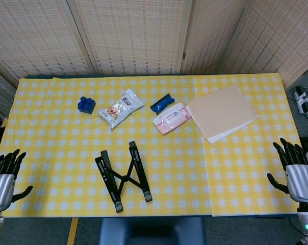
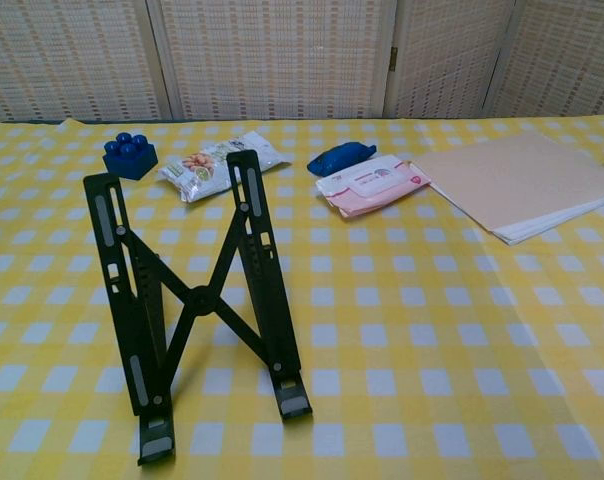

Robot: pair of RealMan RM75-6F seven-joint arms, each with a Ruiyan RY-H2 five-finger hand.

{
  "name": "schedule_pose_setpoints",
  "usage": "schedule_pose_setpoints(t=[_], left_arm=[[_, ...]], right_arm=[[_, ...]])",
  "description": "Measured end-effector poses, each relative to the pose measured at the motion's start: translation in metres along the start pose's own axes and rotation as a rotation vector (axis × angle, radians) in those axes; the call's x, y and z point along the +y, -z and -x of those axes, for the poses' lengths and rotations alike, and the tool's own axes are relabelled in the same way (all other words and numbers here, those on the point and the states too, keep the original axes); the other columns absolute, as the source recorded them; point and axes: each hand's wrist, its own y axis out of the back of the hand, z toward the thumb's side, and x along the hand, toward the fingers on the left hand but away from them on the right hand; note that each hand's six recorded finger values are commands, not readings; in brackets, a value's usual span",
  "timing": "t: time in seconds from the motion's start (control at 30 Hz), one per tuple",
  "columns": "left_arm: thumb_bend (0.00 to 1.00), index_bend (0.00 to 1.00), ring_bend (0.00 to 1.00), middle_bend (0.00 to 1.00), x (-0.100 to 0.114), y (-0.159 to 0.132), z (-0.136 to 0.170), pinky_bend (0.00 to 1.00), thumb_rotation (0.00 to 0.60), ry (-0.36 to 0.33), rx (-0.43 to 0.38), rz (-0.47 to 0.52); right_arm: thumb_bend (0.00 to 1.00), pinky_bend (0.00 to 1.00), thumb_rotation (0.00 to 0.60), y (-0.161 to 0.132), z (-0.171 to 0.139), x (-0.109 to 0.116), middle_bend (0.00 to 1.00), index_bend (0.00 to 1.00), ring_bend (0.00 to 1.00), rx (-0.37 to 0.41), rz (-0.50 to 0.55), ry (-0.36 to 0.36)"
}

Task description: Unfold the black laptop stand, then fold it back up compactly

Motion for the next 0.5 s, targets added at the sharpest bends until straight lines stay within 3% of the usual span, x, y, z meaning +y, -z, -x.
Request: schedule_pose_setpoints(t=[0.23, 0.5], left_arm=[[0.23, 0.06, 0.02, 0.05, -0.001, -0.005, -0.005, 0.05, 0.6, 0.002, -0.016, 0.002], [0.36, 0.07, 0.06, 0.09, -0.001, -0.019, -0.018, 0.06, 0.6, 0.015, -0.084, 0.041]], right_arm=[[0.33, 0.0, 0.6, -0.002, 0.003, -0.003, 0.0, 0.0, 0.02, 0.008, 0.017, -0.015], [0.33, 0.0, 0.6, -0.012, 0.007, -0.001, 0.0, 0.0, 0.04, 0.055, 0.089, -0.029]])
